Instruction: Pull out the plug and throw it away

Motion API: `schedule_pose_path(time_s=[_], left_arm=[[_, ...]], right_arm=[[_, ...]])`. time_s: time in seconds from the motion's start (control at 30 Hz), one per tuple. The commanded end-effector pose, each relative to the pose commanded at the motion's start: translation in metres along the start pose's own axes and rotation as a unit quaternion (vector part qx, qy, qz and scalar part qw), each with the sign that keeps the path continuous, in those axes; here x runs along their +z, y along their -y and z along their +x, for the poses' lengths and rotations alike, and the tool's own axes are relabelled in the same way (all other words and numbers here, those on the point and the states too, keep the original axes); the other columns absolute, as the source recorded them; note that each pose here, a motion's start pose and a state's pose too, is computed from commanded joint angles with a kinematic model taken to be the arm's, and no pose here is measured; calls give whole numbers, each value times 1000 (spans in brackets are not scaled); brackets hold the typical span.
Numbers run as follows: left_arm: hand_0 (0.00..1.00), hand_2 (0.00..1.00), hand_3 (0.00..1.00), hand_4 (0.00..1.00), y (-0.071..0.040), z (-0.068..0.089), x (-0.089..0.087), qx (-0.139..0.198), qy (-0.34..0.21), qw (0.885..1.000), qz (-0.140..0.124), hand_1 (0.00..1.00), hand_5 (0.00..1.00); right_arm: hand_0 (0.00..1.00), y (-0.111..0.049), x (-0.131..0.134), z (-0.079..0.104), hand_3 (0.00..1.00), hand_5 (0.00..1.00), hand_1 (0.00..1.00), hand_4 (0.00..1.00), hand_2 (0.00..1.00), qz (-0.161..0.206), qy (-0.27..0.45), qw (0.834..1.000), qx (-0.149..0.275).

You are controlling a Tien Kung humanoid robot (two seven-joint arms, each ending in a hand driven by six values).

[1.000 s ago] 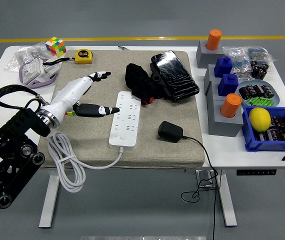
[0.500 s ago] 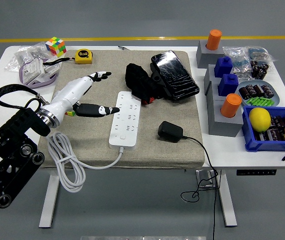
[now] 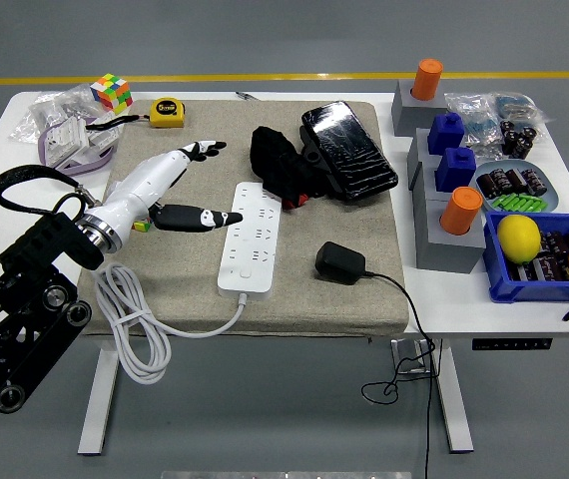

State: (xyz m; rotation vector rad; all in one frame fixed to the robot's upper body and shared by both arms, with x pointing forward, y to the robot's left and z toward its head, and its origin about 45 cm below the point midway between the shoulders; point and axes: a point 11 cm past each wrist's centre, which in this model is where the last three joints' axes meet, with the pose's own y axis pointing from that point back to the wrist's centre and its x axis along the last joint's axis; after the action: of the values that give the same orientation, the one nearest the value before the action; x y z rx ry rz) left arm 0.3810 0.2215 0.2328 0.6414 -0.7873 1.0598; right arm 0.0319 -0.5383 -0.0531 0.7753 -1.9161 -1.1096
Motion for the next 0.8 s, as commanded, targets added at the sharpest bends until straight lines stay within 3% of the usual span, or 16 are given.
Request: schedule_pose_path(time_s=[0.8], left_arm=[[860,901,914,998,0,4,1,4,3,1000,-2,868,499]], right_arm=[[571,-1,-7,3,576,471,659,991,665,4,-2,1000,1]])
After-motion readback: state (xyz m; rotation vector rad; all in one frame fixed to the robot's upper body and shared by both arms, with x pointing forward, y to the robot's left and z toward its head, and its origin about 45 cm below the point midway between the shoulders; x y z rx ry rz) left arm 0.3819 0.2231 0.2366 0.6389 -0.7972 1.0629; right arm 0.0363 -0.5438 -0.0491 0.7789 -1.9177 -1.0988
